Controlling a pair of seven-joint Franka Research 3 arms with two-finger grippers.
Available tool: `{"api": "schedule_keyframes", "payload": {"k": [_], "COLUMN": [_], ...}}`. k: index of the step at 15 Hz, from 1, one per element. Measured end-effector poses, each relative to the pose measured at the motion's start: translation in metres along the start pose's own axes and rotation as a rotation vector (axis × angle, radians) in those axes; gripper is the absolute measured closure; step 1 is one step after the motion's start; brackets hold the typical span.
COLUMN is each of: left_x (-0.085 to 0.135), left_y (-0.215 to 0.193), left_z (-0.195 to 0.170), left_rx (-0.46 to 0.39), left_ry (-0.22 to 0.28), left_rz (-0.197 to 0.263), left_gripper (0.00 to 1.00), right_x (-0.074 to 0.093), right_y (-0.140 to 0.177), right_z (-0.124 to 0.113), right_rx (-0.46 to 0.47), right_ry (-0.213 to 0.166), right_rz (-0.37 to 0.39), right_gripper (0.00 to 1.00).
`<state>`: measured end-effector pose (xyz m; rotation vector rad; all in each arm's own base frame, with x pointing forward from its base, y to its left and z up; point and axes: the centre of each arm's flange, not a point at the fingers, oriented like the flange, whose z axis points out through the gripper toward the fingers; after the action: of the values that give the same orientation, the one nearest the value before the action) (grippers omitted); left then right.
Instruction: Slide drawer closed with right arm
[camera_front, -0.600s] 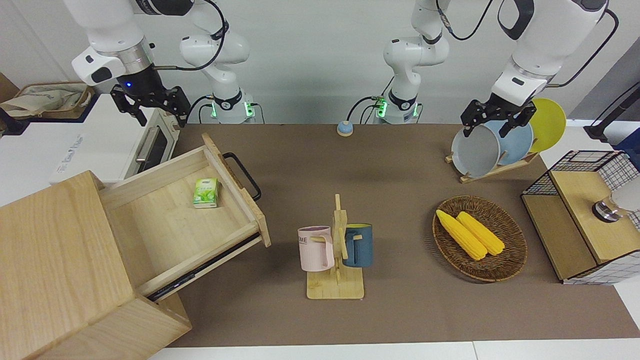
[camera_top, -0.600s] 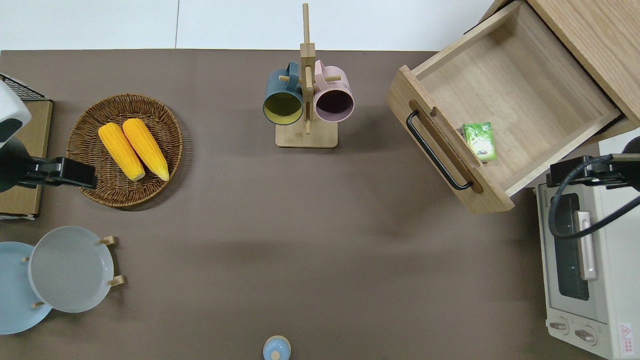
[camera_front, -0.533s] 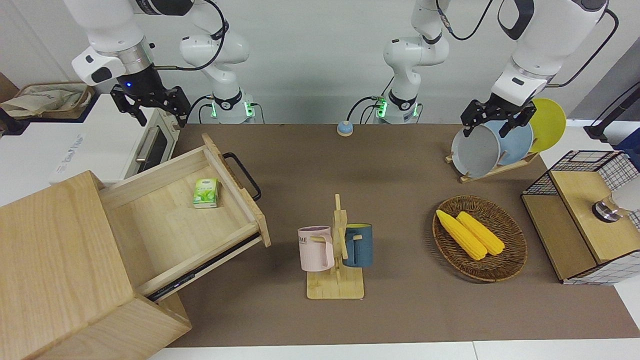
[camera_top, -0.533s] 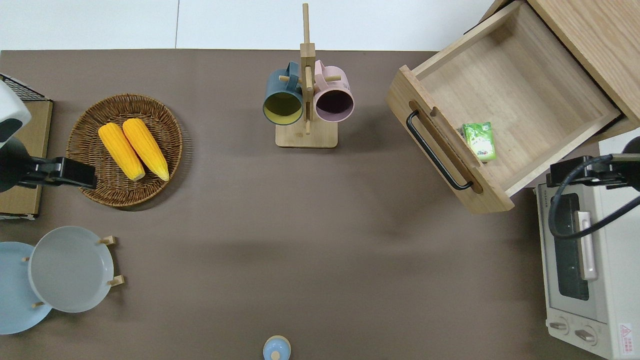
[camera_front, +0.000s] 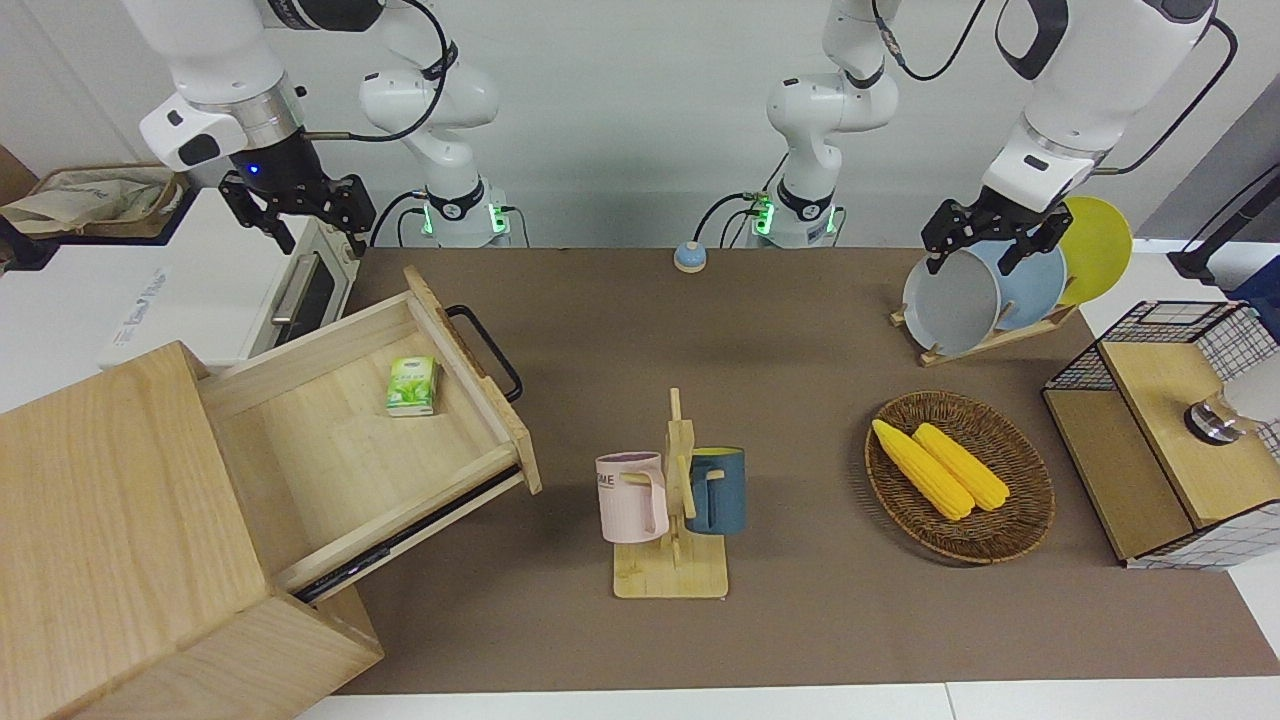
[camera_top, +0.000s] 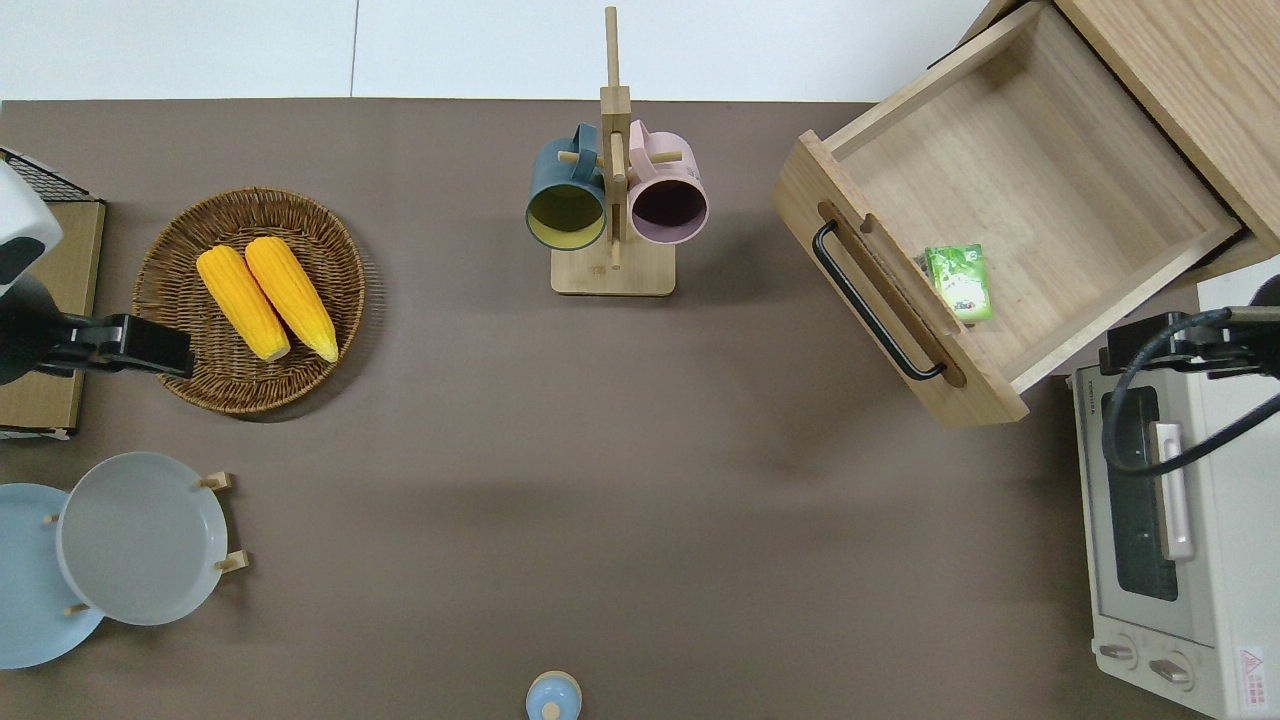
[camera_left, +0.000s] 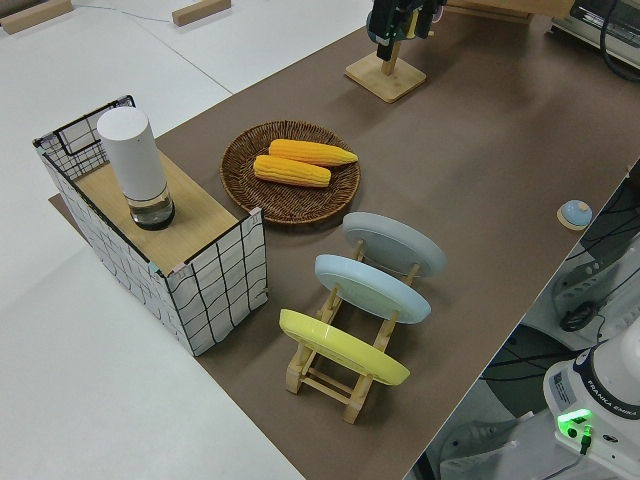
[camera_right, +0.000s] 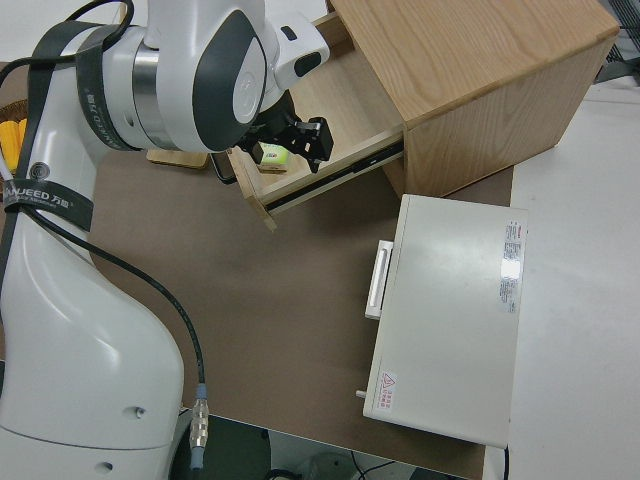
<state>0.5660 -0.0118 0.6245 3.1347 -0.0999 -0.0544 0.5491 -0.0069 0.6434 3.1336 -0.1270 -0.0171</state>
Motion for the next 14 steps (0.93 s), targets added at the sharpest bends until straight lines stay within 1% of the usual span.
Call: {"api": "schedule_keyframes", "payload": {"k": [3,4,6,7,8,9,11,14], "left_x": [0.0,0.0,0.0,0.0,0.0,0.0,0.0,0.0], "left_y": [0.0,0.0,0.0,0.0,0.0,0.0,0.0,0.0], "left_z": [0.0,0.0,0.0,0.0,0.0,0.0,0.0,0.0], "left_rx": [0.0,0.0,0.0,0.0,0.0,0.0,0.0,0.0], "left_ry": [0.0,0.0,0.0,0.0,0.0,0.0,0.0,0.0], "left_rz": [0.0,0.0,0.0,0.0,0.0,0.0,0.0,0.0], "left_gripper": [0.0,0.0,0.0,0.0,0.0,0.0,0.0,0.0], "right_x": [0.0,0.0,-0.0001,-0.0001,-0.0001,-0.0001,-0.0002,-0.0028], "right_y": [0.0,0.0,0.0,0.0,0.0,0.0,-0.0011,-0.009], "right_z": [0.0,0.0,0.0001,0.0001,0.0001,0.0001,-0.0002,-0.0081], "right_rx": [0.0,0.0,0.0,0.0,0.0,0.0,0.0,0.0], "right_ry": [0.0,0.0,-0.001,-0.001,-0.001,-0.001,0.0,0.003], "right_rz": [0.0,-0.001,-0.001,-0.002,-0.003,-0.003,-0.005,-0.019], "right_gripper": [0.48,0.56,0.75,0.87,0.95,0.99,0.99,0.99]}}
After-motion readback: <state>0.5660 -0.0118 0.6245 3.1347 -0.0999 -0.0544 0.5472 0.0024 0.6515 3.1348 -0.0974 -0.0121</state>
